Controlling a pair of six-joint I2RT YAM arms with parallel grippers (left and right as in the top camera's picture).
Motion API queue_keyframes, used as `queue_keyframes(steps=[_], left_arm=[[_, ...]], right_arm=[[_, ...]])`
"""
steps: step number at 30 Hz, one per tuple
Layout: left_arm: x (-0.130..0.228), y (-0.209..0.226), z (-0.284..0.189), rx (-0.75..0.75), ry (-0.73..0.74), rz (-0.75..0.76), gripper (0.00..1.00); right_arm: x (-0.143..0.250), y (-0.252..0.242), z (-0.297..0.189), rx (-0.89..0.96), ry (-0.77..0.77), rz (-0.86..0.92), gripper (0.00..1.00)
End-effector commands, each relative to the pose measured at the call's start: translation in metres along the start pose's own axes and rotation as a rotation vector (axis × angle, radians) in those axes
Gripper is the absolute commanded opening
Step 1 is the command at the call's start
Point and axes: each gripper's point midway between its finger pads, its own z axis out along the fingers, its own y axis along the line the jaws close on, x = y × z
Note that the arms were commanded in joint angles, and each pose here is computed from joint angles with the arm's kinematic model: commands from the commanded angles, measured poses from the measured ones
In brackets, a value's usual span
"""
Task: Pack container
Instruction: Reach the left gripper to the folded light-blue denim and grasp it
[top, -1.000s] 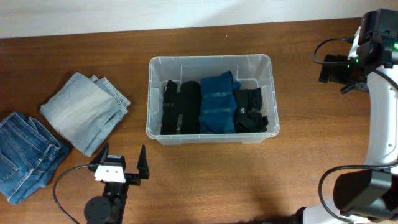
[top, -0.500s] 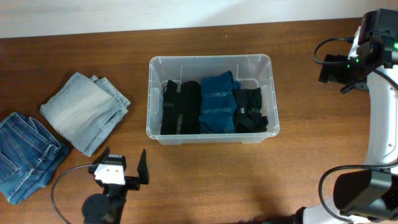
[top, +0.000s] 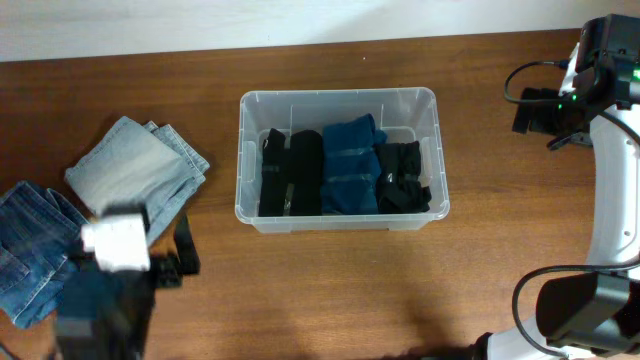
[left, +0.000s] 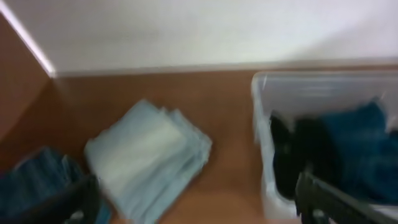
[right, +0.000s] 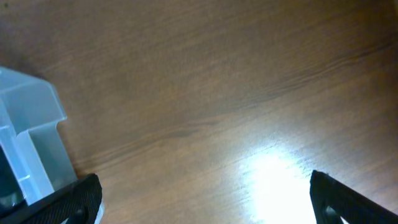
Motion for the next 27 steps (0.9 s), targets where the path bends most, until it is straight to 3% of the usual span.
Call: queue_keyframes(steps=[1, 6, 10, 13, 17, 20, 27], left_arm=[[-0.023, 0.008, 0.024, -0.065, 0.166, 0.09, 0.99], [-0.038, 0.033, 0.072, -0.26, 0.39, 0.185, 0.99], [-0.018, 0.035, 0.117, -0.291, 0.536, 0.32, 0.99], [0.005, 0.029, 0.144, -0.255, 0.641, 0.416, 0.95], [0.029, 0.008, 0.172, -0.09, 0.716, 0.539, 0.72], [0.038, -0.004, 0.189, 0.027, 0.715, 0.556, 0.7], [0.043, 0.014, 0.204, 0.097, 0.707, 0.543, 0.72]], right_arm=[[-0.003, -0.003, -0.003, 0.01, -0.013, 0.012, 0.99], [-0.003, -0.003, -0.003, 0.01, -0.013, 0.012, 0.99], [-0.003, -0.003, -0.003, 0.01, -0.013, 0.012, 0.99], [-0.003, -0.003, -0.003, 0.01, -0.013, 0.012, 0.99], [-0.003, -0.003, -0.003, 0.01, -0.013, 0.012, 0.99], [-0.003, -0.003, -0.003, 0.01, -0.013, 0.012, 0.99], [-0.003, -0.003, -0.003, 0.01, -0.013, 0.012, 0.99]])
